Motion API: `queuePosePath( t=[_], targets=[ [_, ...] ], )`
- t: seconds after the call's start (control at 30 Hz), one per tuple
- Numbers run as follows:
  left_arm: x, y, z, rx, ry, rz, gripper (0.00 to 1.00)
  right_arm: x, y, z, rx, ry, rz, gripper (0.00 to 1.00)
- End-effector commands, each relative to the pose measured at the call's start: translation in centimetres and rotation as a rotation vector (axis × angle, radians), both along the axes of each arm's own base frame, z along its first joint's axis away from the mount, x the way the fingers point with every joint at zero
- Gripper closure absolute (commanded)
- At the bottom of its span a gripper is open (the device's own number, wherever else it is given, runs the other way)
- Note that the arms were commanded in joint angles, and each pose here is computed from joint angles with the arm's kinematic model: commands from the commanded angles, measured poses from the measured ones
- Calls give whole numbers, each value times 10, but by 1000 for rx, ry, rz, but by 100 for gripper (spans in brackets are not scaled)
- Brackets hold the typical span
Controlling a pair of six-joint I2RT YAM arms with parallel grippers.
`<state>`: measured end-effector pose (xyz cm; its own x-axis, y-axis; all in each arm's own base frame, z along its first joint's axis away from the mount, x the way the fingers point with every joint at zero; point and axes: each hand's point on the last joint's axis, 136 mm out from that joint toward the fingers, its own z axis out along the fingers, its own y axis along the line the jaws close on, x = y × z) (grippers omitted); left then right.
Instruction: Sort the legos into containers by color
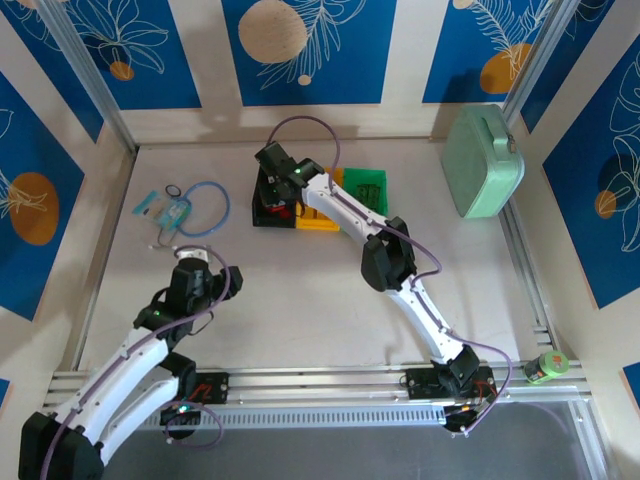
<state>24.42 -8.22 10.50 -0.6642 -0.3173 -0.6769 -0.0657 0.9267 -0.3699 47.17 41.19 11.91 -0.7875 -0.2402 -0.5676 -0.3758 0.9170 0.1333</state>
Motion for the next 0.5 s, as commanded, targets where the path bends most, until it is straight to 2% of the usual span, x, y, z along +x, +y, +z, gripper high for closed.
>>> queuePosePath(
  t=[0.0,0.07,0.13,0.47],
  targets=[
    [-10,3,-10,10,42,0,31,1,-10,4,-26,11,-20,51],
    [-10,4,-8,13,37,4,31,0,-13,9,-29,6,-23,40],
    [-8,3,-5,14,27,4,31,-4,-15,15,-33,-7,-23,34],
    [-1,10,13,79,-9,10,28,-40,-35,88,24,-121,19,32]
  ],
)
